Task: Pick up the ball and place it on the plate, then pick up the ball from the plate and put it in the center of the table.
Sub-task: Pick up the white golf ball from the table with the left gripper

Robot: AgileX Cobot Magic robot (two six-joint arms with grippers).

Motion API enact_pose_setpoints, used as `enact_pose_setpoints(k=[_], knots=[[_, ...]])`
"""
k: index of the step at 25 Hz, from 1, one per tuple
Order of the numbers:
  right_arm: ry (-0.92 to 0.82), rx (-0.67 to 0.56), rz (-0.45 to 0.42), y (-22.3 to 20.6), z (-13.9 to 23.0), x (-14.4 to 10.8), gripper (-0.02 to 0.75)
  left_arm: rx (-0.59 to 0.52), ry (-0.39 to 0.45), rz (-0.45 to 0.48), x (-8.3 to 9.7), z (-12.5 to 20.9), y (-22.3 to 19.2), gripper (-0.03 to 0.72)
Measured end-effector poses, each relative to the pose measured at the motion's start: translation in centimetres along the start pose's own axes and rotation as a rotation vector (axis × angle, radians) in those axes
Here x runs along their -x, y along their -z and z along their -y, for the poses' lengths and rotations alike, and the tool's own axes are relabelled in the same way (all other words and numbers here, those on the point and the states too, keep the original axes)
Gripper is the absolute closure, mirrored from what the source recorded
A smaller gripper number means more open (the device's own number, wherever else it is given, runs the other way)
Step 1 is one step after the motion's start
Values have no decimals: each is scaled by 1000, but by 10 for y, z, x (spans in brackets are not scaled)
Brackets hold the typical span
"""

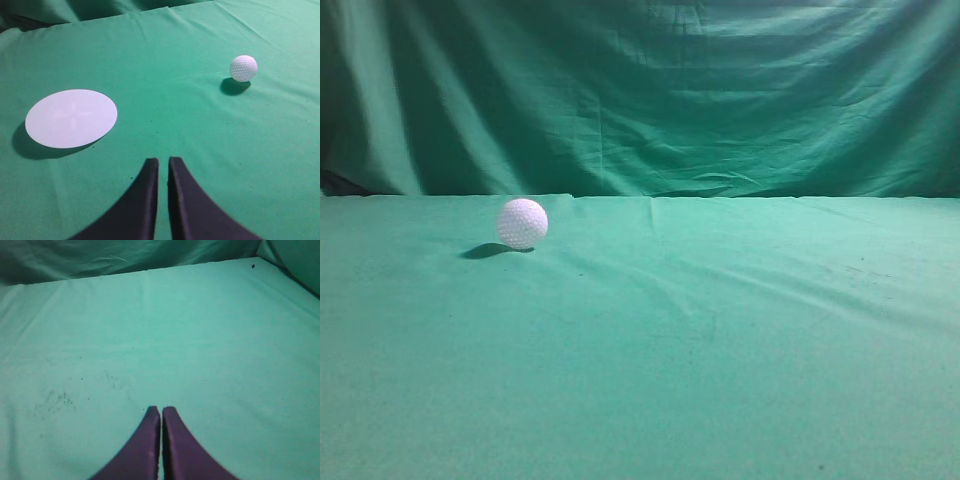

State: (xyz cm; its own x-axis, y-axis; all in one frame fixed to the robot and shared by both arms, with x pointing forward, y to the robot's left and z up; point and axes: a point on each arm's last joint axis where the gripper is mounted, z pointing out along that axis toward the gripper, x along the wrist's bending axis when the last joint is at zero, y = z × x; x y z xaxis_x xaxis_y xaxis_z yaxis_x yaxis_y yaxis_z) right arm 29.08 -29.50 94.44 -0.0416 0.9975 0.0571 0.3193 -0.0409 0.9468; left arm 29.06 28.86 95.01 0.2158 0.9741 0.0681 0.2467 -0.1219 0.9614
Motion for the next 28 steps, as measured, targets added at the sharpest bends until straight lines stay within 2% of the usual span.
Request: enact_pose_setpoints(k=[22,24,25,28], knots=[[0,0,0,0,0,0,738,2,0,0,0,0,0,642],[0,0,0,0,0,0,738,34,16,-3,0,-3,0,642],[0,0,0,0,0,0,738,68,50,-1,0,-6,0,642],[0,0,0,0,0,0,738,206,122,-23,-3,-18,2,642]])
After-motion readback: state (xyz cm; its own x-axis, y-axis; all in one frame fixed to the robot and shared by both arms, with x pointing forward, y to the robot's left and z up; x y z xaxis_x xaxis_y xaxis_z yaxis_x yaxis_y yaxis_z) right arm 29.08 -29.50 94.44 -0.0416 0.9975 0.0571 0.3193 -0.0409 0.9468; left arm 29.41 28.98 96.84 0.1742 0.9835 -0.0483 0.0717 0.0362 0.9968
